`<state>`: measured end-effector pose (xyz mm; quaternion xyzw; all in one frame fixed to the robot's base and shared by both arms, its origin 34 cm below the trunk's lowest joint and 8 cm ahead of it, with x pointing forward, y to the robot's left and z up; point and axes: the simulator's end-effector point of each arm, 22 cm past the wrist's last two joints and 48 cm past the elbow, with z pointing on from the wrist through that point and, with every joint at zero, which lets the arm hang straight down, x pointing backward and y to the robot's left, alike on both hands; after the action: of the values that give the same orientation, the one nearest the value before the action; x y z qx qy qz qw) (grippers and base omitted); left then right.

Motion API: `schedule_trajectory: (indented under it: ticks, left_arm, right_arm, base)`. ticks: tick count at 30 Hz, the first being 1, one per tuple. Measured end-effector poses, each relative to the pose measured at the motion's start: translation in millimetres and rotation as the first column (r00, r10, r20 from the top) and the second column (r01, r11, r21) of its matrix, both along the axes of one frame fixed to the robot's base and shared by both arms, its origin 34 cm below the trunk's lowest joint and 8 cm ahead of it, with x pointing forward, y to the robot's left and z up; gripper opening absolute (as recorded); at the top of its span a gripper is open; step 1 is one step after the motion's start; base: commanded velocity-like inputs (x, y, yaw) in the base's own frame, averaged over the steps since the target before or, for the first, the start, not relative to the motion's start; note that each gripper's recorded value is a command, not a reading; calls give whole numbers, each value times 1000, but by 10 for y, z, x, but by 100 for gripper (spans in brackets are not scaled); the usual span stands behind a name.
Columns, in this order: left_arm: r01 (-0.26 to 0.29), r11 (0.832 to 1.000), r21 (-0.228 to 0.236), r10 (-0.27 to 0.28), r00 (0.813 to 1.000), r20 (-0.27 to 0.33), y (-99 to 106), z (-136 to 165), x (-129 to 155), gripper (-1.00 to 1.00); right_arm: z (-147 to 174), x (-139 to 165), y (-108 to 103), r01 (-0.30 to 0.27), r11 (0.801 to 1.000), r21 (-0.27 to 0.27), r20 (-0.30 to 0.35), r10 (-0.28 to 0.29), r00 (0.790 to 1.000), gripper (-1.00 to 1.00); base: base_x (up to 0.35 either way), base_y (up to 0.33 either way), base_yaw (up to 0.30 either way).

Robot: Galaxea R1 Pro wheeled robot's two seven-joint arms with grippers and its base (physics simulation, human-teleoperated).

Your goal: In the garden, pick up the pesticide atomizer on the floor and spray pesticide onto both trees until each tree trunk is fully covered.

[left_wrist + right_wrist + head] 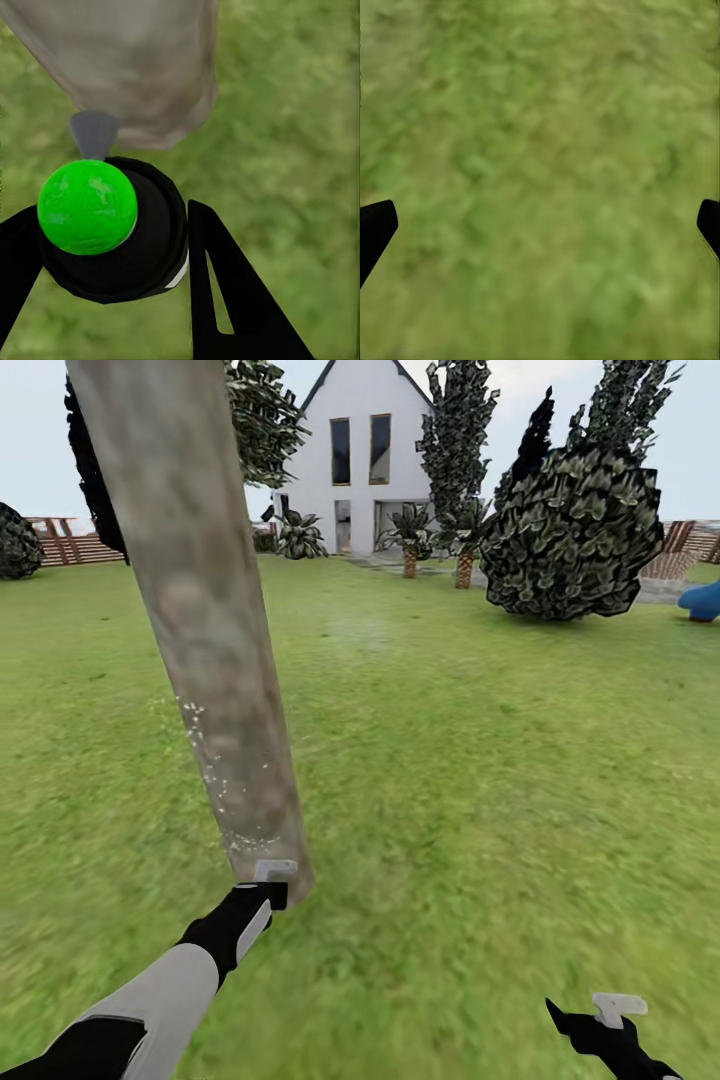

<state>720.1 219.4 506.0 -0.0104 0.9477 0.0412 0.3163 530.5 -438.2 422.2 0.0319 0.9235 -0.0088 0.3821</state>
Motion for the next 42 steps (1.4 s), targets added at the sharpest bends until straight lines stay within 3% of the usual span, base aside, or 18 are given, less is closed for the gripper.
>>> schedule_trajectory:
  ticks: [42]
  left_arm:
    - [0, 1000, 0, 0, 1000, 0, 0, 0, 0, -100]
  right_arm:
    - [-1, -1, 1, -1, 1000, 0, -1, 1, 1000, 100]
  base:
    - [20, -271, 277]
